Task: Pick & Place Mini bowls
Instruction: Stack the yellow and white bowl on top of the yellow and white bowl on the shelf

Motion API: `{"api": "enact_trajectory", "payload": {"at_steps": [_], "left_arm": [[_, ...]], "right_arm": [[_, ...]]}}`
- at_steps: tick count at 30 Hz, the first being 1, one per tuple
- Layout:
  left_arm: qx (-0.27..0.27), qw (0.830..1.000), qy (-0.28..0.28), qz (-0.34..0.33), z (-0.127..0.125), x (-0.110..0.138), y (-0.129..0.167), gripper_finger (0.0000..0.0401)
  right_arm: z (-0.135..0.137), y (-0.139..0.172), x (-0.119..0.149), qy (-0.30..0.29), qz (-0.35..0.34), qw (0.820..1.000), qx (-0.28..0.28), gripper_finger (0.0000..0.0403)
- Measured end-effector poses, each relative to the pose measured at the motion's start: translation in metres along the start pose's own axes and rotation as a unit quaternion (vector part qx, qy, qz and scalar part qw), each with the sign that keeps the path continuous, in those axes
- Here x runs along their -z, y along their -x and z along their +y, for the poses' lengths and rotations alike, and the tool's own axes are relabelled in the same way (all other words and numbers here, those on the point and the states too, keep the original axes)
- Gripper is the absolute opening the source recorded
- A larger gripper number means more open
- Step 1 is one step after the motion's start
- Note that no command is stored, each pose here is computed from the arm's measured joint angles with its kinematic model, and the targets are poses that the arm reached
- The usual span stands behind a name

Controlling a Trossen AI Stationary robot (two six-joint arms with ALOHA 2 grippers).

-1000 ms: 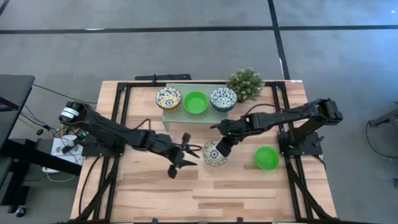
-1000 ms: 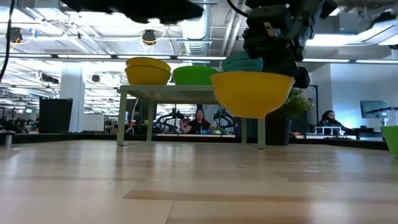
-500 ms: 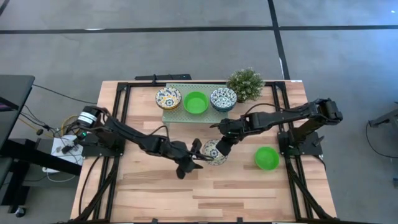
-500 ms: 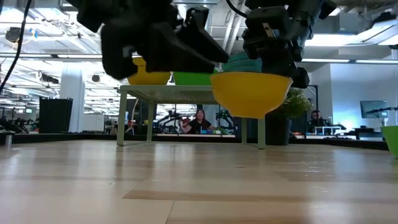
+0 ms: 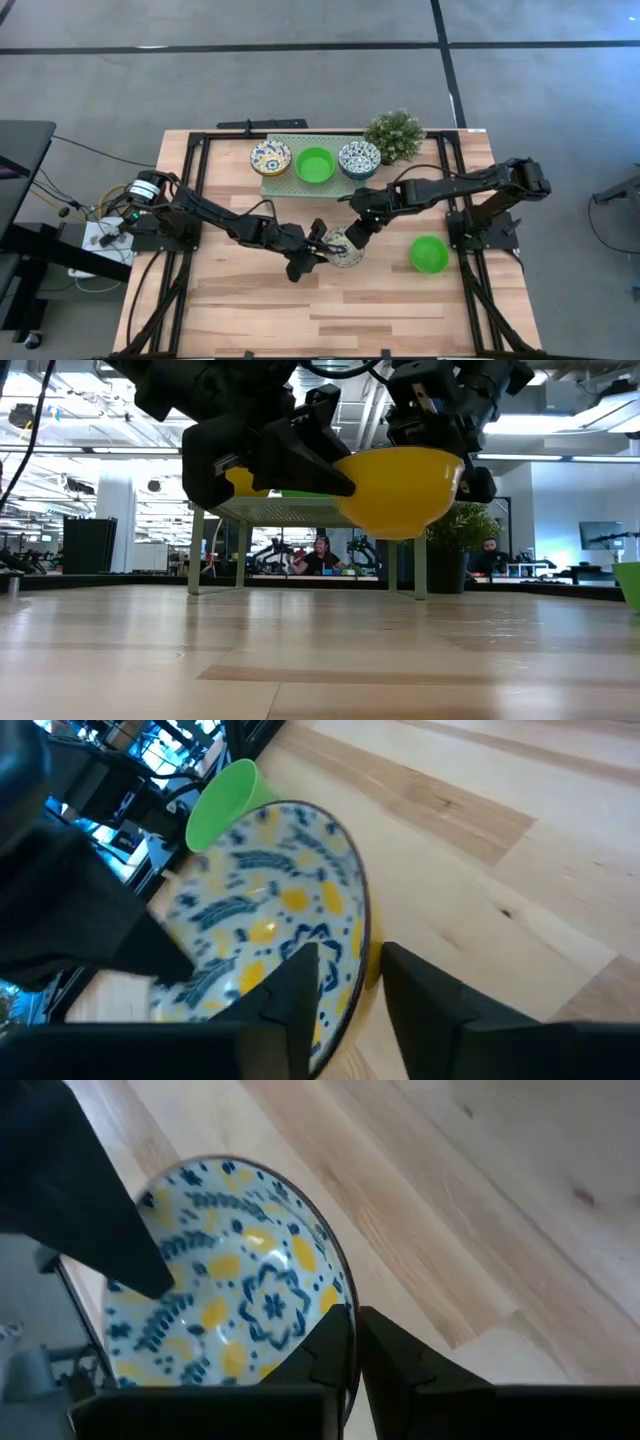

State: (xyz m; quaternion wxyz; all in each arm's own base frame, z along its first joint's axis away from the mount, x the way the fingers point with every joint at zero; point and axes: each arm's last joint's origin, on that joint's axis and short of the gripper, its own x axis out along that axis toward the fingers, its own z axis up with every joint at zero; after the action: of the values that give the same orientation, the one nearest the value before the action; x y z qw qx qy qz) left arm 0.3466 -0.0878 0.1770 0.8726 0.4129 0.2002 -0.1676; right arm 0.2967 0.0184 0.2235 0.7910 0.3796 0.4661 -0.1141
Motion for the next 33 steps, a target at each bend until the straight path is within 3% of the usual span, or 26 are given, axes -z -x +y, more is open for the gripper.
{"api": "enact_trajectory", "payload": {"at_steps": [10, 17, 25, 33], "left_arm": [[0.009, 1.0, 0.004, 0.004, -0.002, 0.001, 0.0, 0.0015], [0.04, 0.999, 0.003, -0.011, -0.009, -0.003, 0.001, 0.0018], [0.082, 0.995, 0.051, -0.03, -0.036, -0.025, 0.006, 0.0018], [0.033, 0.992, 0.11, 0.049, -0.037, -0.045, 0.049, 0.0015]], "right_arm": [[-0.003, 0.004, -0.016, 0.011, -0.034, 0.999, -0.027, 0.0068], [-0.004, 0.006, -0.022, 0.01, -0.018, 0.997, -0.075, 0.0089], [0.007, 0.004, -0.012, 0.086, -0.007, 0.992, -0.095, 0.0093], [0.022, 0.005, 0.01, 0.177, -0.001, 0.981, -0.082, 0.0093]]}}
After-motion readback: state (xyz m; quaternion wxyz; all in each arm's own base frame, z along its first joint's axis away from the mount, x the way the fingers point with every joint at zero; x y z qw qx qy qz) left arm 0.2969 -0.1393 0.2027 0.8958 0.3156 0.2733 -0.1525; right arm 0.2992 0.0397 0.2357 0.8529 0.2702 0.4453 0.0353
